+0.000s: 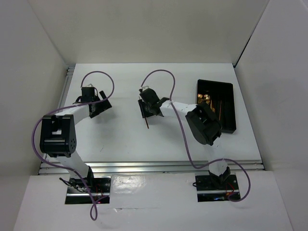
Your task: Sort the eating utensils into containers
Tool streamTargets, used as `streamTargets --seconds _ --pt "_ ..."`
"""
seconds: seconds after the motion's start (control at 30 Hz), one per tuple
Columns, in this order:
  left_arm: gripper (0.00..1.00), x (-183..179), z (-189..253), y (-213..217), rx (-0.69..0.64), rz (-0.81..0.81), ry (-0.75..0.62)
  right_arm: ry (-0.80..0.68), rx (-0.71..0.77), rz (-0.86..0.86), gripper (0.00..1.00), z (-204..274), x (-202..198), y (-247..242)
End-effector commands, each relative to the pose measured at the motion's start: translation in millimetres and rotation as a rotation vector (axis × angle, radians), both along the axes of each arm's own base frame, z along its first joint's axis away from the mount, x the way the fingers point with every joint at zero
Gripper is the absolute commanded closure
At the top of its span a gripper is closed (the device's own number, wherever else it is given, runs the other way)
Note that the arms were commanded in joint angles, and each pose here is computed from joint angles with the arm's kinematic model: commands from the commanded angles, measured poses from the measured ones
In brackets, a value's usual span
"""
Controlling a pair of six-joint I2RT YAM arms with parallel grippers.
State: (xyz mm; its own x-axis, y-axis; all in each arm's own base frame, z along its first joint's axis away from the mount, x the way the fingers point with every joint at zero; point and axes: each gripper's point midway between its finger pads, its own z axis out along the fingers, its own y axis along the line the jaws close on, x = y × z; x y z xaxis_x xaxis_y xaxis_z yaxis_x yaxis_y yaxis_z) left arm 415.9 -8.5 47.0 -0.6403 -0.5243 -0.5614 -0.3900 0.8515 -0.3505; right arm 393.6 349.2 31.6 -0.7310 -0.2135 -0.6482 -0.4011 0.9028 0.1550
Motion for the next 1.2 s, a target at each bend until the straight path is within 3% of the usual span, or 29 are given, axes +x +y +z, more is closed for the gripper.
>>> streamTargets --seconds 0.0,0.4,0.87,1.0,1.17 --pt "0.01 6 17 2 0.007 -0.01 -0.061 -0.038 0.034 -0.013 0.58 13 14 11" --pt "0.01 6 14 2 0.006 -0.01 -0.052 -0.011 0.02 -0.006 0.66 -1 13 12" --pt "0.01 5 10 2 0.006 -0.01 -0.042 0.032 -0.06 -0.029 0.9 -25 13 -2" --pt "0.01 5 10 2 0.006 -0.01 -0.042 -0.016 -0.062 -0.08 0.92 6 29 -23" --pt "0.01 5 10 2 0.006 -0.01 -0.042 -0.145 0.0 -0.173 0.93 87 59 -75"
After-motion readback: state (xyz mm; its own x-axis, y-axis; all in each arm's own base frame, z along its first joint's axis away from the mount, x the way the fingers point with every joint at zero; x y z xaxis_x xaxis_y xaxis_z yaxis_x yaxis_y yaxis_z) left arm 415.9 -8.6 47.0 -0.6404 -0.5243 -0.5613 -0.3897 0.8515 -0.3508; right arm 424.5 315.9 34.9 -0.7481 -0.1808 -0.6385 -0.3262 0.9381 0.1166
